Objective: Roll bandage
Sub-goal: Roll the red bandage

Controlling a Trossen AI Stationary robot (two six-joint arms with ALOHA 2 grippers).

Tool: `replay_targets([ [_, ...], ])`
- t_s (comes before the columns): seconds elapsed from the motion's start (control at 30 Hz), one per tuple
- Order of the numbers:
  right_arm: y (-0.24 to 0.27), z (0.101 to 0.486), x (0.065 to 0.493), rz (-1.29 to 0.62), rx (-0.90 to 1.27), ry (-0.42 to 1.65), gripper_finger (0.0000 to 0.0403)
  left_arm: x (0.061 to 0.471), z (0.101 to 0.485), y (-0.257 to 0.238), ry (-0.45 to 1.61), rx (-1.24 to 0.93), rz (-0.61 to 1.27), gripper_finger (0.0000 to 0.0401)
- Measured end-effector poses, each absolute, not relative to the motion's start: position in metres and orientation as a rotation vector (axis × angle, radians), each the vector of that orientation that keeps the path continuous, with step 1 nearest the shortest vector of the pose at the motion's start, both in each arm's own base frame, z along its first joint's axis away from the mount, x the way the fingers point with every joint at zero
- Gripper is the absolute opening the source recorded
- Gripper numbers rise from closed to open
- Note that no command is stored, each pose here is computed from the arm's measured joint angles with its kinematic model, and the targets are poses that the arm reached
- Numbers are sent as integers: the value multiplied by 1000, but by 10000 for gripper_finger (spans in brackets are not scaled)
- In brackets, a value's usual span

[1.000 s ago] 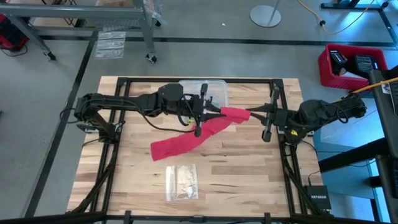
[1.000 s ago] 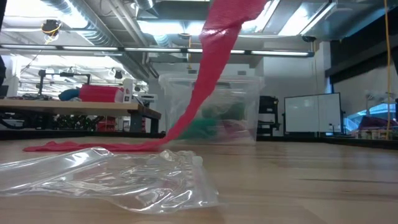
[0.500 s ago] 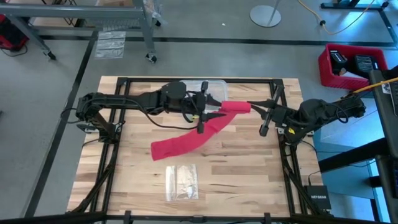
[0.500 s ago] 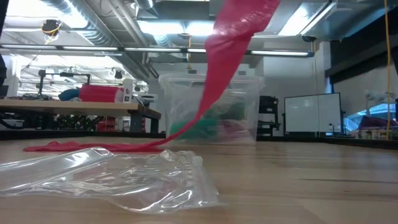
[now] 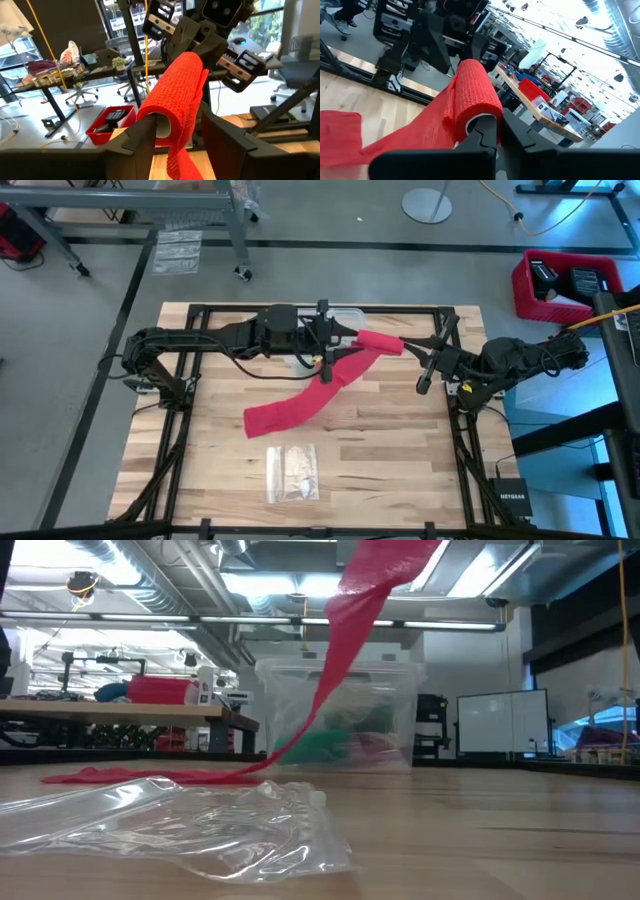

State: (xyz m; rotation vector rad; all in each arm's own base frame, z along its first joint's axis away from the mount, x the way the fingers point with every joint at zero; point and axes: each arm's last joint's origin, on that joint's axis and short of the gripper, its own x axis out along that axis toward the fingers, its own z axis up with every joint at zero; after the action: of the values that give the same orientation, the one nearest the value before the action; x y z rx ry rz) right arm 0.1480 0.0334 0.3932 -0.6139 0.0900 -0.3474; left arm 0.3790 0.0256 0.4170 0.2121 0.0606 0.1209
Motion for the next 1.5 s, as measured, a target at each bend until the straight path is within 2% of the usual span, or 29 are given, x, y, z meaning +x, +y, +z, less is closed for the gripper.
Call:
replay_targets([
  [0.17, 33, 393, 147, -356, -611, 92, 7, 373, 429, 28, 75, 217, 128, 156],
  [0.5, 31, 394, 146, -421, -602, 102, 7, 353, 442, 31, 256, 187, 128, 223],
  [0.6, 31, 398, 146, -437, -581, 70, 7, 348, 439, 31, 310, 164, 127, 225],
  [0.83, 31, 399, 146, -431, -594, 58, 7, 360, 404, 44, 367, 92, 144, 225],
  [0.97, 32, 400, 146, -415, -592, 47, 7, 362, 396, 51, 352, 22, 51, 217],
  [1.07, 32, 400, 146, -415, -593, 48, 7, 370, 384, 48, 380, 27, 6, 194],
  [1.13, 32, 400, 147, -417, -591, 44, 7, 375, 379, 44, 389, 46, -16, 160],
  [1.3, 32, 403, 146, -427, -578, 17, 7, 381, 373, 35, 406, 93, -52, 24],
  [1.5, 31, 414, 144, -461, -531, -81, 7, 390, 359, 22, 453, 100, -61, 3],
])
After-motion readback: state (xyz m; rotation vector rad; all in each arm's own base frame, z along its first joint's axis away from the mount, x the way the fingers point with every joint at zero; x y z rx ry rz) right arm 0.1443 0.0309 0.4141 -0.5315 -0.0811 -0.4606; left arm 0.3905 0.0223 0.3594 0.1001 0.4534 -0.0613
